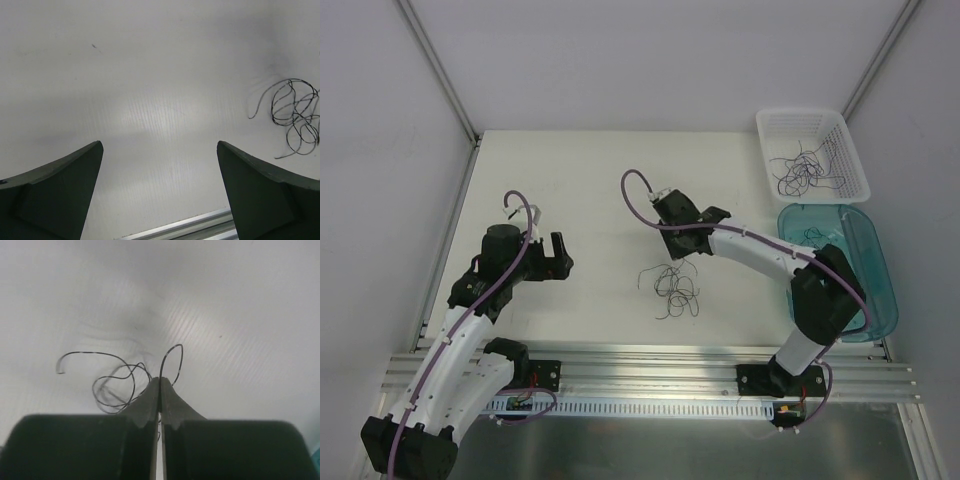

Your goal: Untangle the cables

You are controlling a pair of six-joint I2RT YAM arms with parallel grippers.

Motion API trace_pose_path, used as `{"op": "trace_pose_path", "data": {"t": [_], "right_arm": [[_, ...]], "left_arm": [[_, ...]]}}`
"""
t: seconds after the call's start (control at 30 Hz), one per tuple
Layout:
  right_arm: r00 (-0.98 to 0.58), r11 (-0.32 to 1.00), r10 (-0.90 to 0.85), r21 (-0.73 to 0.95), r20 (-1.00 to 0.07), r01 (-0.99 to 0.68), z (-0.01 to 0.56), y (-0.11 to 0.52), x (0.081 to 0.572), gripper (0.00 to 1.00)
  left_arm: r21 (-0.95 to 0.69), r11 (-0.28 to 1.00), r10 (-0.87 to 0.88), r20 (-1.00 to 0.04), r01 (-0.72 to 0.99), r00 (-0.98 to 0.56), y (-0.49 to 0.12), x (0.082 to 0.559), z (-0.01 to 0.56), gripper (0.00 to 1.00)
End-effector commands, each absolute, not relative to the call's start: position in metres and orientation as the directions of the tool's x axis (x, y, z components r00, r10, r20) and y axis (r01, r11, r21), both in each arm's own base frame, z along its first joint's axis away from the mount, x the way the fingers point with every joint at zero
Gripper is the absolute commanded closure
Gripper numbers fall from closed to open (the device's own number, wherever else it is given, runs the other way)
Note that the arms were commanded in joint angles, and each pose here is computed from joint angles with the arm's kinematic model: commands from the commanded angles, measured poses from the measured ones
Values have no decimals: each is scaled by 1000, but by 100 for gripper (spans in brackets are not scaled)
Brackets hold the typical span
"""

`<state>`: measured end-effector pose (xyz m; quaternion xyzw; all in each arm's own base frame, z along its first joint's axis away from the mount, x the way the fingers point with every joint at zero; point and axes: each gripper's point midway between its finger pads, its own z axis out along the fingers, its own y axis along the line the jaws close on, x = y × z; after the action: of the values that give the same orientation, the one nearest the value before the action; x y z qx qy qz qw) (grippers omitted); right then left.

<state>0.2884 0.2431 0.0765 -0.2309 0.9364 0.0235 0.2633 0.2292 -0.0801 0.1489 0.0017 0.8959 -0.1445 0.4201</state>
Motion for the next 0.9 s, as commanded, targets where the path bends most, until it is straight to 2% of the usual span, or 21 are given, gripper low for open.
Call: {"op": "trace_pose_path", "data": {"t": [0.0,0.1,0.13,0.23,0.37,0.5,0.57,0.87], "right_arm": [[-576,866,-419,-119,-702,-485,204,251,299,99],[-453,845,-389,-115,-802,-521,299,254,293,99],[-446,834,-406,-125,-797,-537,301,251,287,99],[-325,808,-317,-74,-891,-585,375,254,271,99],[-224,736,-173,26,-959,-677,428,263,246,99],[-263,717,-167,66,-950,-694,417,267,238,99],[-313,726,-180,89,-932,-682,389,272,241,99],[-583,802,-300,132,-755,-583,216,280,246,99]], "left_arm": [[-309,921,-95,-769,237,-632,-100,231,157,1],[-359,884,-99,-770,300,-630,-114,229,166,1],[-373,873,-100,-768,315,-632,-118,228,168,1],[-414,828,-107,-779,379,-617,-133,224,183,1],[-459,759,-133,-803,461,-581,-153,218,207,1],[-506,699,-158,-798,506,-581,-170,210,215,1],[-533,682,-168,-781,501,-602,-177,205,208,1],[-634,689,-283,-682,352,-674,-179,206,172,1]]}}
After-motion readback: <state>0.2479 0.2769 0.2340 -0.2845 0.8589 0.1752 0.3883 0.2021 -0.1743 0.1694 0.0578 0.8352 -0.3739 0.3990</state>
